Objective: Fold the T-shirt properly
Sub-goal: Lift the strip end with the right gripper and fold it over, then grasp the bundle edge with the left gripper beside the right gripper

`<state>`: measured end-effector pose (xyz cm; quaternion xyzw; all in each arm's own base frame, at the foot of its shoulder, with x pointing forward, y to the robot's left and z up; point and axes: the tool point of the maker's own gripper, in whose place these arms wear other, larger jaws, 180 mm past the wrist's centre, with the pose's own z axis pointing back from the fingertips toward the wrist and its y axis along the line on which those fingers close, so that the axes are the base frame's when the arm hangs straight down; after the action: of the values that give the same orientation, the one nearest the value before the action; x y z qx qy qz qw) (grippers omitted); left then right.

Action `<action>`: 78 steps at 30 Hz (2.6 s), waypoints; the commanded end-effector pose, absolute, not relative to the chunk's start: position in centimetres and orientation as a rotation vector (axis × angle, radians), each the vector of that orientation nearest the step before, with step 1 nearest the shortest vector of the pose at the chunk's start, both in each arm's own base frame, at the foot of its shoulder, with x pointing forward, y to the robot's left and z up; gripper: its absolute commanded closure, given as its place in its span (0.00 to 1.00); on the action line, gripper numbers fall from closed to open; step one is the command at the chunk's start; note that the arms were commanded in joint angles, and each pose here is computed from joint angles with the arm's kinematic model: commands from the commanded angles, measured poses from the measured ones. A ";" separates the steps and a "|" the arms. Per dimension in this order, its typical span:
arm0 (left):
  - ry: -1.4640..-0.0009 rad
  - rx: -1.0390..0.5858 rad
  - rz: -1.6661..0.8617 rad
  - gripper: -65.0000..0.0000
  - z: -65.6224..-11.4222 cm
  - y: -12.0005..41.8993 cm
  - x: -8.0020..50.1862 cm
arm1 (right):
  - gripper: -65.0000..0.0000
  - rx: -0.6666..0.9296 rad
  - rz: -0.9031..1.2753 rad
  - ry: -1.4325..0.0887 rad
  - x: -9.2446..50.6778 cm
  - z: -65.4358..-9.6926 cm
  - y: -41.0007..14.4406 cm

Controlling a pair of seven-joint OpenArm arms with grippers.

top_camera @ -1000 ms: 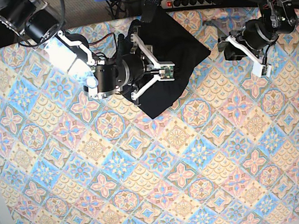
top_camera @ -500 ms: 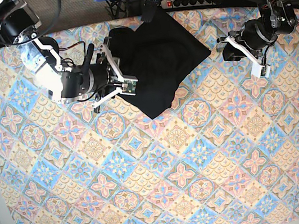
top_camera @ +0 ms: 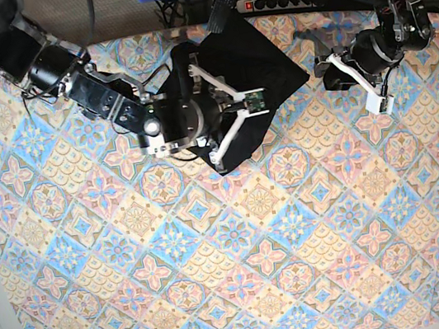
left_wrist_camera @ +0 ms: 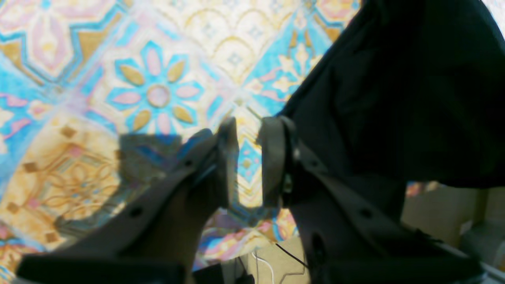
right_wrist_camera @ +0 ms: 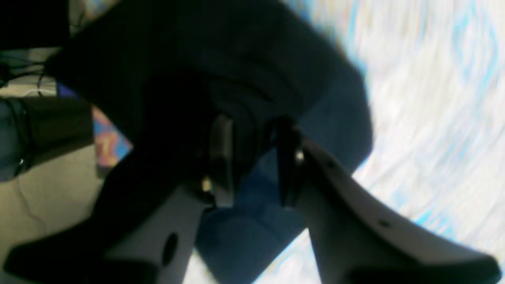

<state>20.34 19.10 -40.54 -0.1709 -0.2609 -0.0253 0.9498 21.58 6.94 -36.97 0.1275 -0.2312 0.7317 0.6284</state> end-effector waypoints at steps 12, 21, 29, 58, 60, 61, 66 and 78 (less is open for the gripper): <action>-0.561 -0.365 -0.045 0.85 -40.0 18.6 20.7 | 0.73 0.308 1.667 -0.693 24.3 -32.7 10.5; -0.560 -0.374 -0.039 0.85 -40.1 18.3 20.7 | 0.71 0.345 1.650 -0.739 24.4 -31.4 12.2; -0.563 -0.375 -0.041 0.85 -40.0 18.2 20.7 | 0.63 0.359 1.722 -0.734 22.5 -31.5 13.0; -0.433 -0.337 -0.275 0.85 -44.3 8.8 20.1 | 0.94 0.164 1.188 -0.581 33.3 -40.2 -0.2; -0.405 -0.281 -0.298 0.85 -44.9 10.4 19.2 | 0.94 0.155 1.186 -0.556 33.2 -41.0 -0.3; -0.393 -0.255 -0.309 0.85 -45.1 11.2 19.0 | 0.94 0.150 1.184 -0.542 33.1 -41.4 -0.6; -0.348 -0.173 -0.347 0.85 -45.8 13.6 17.9 | 0.94 0.157 1.174 -0.495 32.6 -42.8 -1.0; -0.577 -0.189 -0.409 0.85 -38.1 11.3 19.2 | 0.94 0.182 1.214 -0.642 33.3 -38.7 2.6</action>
<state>19.52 11.30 -38.16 -0.0942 -0.2845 -0.1981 0.9332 32.26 1.10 -40.59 0.0709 -0.2626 0.5606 0.7821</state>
